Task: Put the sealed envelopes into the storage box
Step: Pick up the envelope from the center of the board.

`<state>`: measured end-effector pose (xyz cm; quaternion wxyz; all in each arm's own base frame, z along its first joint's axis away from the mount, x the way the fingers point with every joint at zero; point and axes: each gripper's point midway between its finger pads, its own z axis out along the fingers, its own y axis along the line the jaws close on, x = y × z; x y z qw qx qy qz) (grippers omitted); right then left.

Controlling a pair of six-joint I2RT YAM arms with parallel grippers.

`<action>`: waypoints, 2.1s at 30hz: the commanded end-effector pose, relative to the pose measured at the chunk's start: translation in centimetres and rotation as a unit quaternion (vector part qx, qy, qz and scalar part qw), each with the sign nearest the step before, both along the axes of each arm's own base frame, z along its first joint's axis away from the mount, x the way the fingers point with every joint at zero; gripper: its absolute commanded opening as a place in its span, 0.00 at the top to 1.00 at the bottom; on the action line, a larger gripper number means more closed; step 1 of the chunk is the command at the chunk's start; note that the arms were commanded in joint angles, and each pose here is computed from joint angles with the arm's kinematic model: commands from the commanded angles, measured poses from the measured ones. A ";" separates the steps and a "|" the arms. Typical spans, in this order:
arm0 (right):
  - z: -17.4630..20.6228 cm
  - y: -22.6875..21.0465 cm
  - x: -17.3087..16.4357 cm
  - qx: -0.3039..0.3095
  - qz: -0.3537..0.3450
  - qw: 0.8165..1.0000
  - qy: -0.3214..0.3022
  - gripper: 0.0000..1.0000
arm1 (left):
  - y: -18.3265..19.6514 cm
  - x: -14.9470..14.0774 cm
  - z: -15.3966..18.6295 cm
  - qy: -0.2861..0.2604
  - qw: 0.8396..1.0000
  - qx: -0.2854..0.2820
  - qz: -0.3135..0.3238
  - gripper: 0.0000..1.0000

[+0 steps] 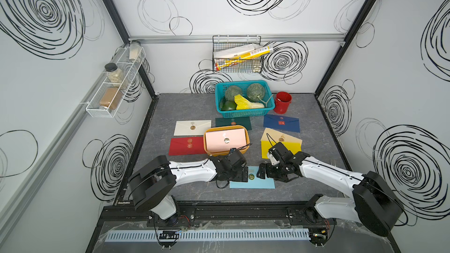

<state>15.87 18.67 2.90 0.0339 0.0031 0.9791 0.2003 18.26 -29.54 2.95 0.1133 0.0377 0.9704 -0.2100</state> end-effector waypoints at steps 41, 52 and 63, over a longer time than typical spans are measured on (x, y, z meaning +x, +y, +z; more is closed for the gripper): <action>1.7 4.6 1.4 0.121 0.024 0.990 -0.073 0.00 | 0.8 -3.0 -2.2 0.056 0.993 -0.059 -0.086 0.01; 0.4 4.1 1.6 0.115 0.009 0.992 -0.051 0.00 | 1.0 -2.1 -0.9 0.056 0.991 -0.102 -0.068 0.01; 0.3 4.7 1.7 0.139 0.003 0.990 -0.034 0.00 | 0.3 -1.5 0.1 0.049 0.989 -0.129 -0.057 0.01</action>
